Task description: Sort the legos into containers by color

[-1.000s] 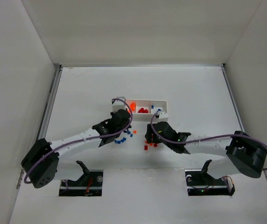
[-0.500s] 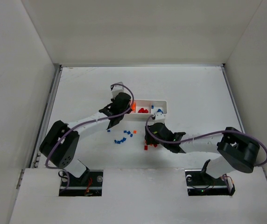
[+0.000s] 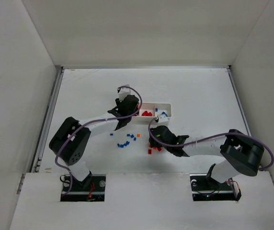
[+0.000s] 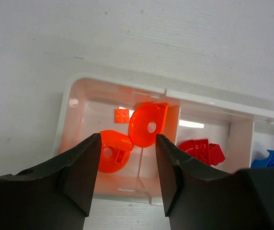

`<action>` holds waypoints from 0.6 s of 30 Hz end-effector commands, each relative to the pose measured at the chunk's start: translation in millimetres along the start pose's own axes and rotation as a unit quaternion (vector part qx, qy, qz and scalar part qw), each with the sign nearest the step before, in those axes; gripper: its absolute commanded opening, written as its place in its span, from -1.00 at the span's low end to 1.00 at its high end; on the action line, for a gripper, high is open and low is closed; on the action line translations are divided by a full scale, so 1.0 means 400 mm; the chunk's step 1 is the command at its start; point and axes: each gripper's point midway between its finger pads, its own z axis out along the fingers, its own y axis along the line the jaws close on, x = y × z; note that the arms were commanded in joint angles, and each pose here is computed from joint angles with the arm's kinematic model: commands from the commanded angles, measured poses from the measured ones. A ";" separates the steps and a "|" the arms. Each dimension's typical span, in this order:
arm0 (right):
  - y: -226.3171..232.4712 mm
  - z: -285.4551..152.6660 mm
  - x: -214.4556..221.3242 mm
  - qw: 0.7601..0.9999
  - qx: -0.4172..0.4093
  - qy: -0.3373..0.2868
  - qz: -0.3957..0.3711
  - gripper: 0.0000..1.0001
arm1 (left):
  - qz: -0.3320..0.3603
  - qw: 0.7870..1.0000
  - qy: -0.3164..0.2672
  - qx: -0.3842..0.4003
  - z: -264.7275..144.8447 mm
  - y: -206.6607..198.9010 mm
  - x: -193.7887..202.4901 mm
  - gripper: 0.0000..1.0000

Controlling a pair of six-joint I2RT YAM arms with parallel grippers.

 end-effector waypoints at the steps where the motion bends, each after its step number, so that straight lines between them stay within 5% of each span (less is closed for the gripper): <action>1: 0.016 -0.001 -0.005 1.000 -0.006 -0.001 -0.003 0.15 | -0.014 0.998 -0.054 0.026 -0.061 -0.036 -0.100 -0.06; 18: 0.035 -0.022 0.026 0.999 -0.015 0.019 -0.024 0.21 | -0.010 1.000 -0.003 -0.027 -0.275 0.216 0.087 -0.06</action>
